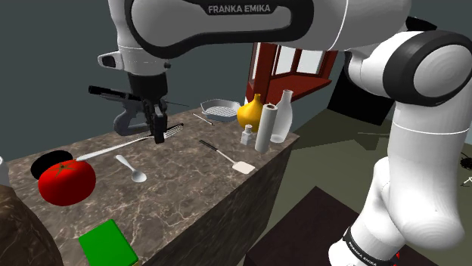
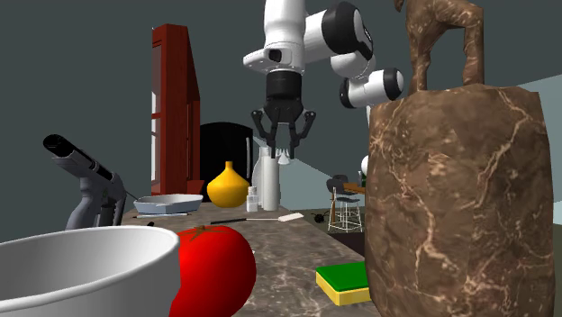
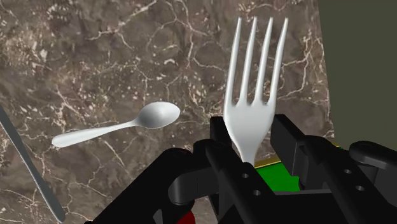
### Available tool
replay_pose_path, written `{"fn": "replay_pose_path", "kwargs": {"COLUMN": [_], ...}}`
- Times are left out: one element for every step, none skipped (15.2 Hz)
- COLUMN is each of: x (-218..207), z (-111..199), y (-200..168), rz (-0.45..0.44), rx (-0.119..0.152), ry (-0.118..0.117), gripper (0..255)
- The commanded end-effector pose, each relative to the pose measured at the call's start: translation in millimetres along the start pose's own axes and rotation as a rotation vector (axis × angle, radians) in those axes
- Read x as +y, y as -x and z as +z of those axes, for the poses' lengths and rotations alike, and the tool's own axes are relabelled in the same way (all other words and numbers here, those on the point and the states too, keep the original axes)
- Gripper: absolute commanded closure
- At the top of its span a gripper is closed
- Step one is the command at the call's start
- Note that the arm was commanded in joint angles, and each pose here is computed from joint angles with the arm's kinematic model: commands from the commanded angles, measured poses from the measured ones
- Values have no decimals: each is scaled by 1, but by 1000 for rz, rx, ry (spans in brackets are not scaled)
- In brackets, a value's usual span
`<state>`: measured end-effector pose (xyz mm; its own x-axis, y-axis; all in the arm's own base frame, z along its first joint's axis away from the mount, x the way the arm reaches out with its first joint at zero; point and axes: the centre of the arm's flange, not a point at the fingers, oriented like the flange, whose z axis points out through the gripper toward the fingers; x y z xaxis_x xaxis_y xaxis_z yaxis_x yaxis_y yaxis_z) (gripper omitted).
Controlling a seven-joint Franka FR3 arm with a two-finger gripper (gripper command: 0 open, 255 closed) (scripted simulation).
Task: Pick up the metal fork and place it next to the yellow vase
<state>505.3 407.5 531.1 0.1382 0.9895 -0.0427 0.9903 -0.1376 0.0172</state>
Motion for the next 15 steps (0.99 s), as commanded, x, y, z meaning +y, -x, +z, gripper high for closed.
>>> {"fn": "replay_pose_path", "kwargs": {"x": [0, 1, 1, 1, 1, 1, 1, 1, 1, 1, 1, 4, 7, 10, 13], "z": [-11, -16, -21, -27, -32, -37, -42, -48, -53, -58, -61, -61, -60, -60, -59], "y": [1, 1, 1, 2, 2, 2, 2, 3, 3, 3, 3, 16, 29, 42, 55], "rz": [0, 0, 0, 0, 0, 0, 0, 0, 0, 0, 0, 0, 0, 0, 0], "rx": [0, 0, 0, 0, 0, 0, 0, 0, 0, 0, 0, 0, 0, 0, 0], "ry": [0, 0, 0, 0, 0, 0, 0, 0, 0, 0, 0, 0, 0, 0, 0], "gripper": [255, 255, 255, 255, 255, 255, 255, 255, 255, 255, 255, 255, 255, 255, 255]}}
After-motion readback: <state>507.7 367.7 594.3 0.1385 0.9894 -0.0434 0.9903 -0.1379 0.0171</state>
